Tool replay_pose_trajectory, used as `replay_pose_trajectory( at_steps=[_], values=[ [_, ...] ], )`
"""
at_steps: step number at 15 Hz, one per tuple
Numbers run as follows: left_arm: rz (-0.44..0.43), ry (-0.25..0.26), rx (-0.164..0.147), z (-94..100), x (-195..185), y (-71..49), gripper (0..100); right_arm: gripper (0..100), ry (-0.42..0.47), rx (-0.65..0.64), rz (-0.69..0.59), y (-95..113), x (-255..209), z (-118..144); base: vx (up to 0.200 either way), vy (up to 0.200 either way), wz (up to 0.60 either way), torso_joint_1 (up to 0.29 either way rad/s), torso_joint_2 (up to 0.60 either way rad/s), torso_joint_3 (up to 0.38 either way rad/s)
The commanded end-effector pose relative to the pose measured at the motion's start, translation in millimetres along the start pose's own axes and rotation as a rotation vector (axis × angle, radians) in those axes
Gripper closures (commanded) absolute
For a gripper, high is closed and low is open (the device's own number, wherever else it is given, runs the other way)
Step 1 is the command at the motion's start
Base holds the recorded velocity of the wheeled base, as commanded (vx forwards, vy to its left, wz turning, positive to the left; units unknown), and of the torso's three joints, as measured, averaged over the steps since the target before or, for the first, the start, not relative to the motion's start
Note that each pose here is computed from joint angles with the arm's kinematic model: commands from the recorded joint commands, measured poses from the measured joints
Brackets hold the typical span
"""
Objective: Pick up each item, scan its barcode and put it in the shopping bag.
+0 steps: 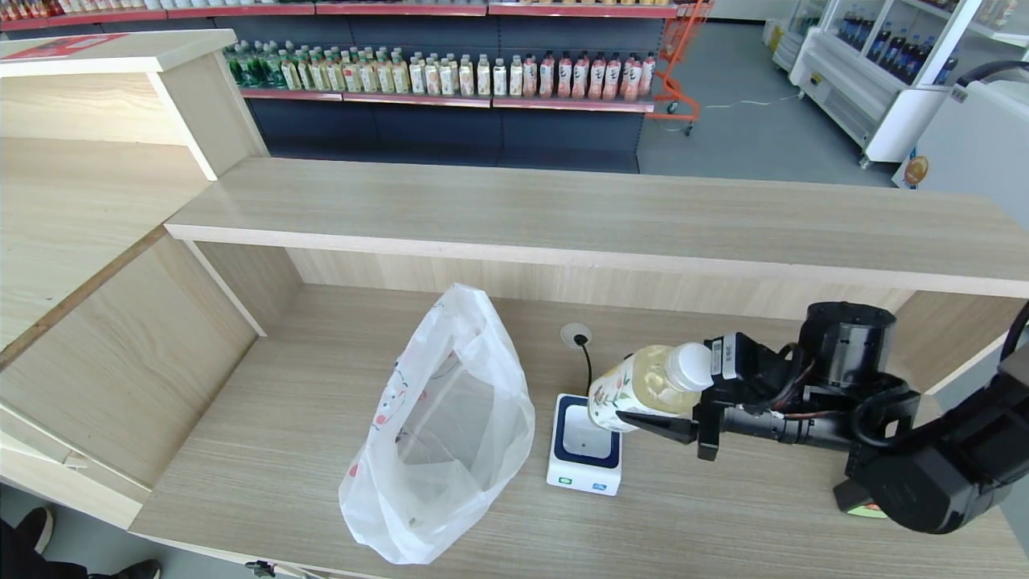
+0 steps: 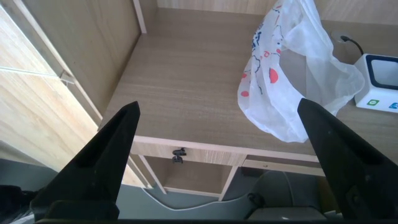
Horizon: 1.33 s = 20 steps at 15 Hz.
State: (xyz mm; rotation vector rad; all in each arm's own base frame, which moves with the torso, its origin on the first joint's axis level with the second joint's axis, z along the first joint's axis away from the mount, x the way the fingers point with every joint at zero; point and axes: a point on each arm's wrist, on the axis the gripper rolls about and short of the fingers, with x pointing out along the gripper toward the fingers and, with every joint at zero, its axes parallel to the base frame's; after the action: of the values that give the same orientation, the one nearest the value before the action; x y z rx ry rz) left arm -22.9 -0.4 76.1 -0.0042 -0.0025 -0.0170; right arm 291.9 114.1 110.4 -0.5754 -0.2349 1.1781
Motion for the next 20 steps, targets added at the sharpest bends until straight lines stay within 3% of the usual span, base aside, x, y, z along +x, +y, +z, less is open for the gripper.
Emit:
replay_pose_trajectory(
  at_steps=[1, 11, 20],
  values=[
    [0.000, -0.001, 0.000, 0.0, 0.0, 0.0, 0, 100, 0.001, 0.009, 0.032, -3.6, 8.0, -28.8, 0.000, 0.000, 0.00, 0.000, 0.00, 0.000],
    [0.000, -0.001, 0.000, 0.0, 0.0, 0.0, 0, 100, -0.045, -0.070, 0.012, -12.5, 24.7, -70.5, 0.000, 0.000, 0.00, 0.000, 0.00, 0.000],
    [0.000, -0.001, 0.000, 0.0, 0.0, 0.0, 0, 100, -0.127, -0.112, 0.071, -11.5, 47.4, -83.0, 0.000, 0.000, 0.00, 0.000, 0.00, 0.000]
  ],
)
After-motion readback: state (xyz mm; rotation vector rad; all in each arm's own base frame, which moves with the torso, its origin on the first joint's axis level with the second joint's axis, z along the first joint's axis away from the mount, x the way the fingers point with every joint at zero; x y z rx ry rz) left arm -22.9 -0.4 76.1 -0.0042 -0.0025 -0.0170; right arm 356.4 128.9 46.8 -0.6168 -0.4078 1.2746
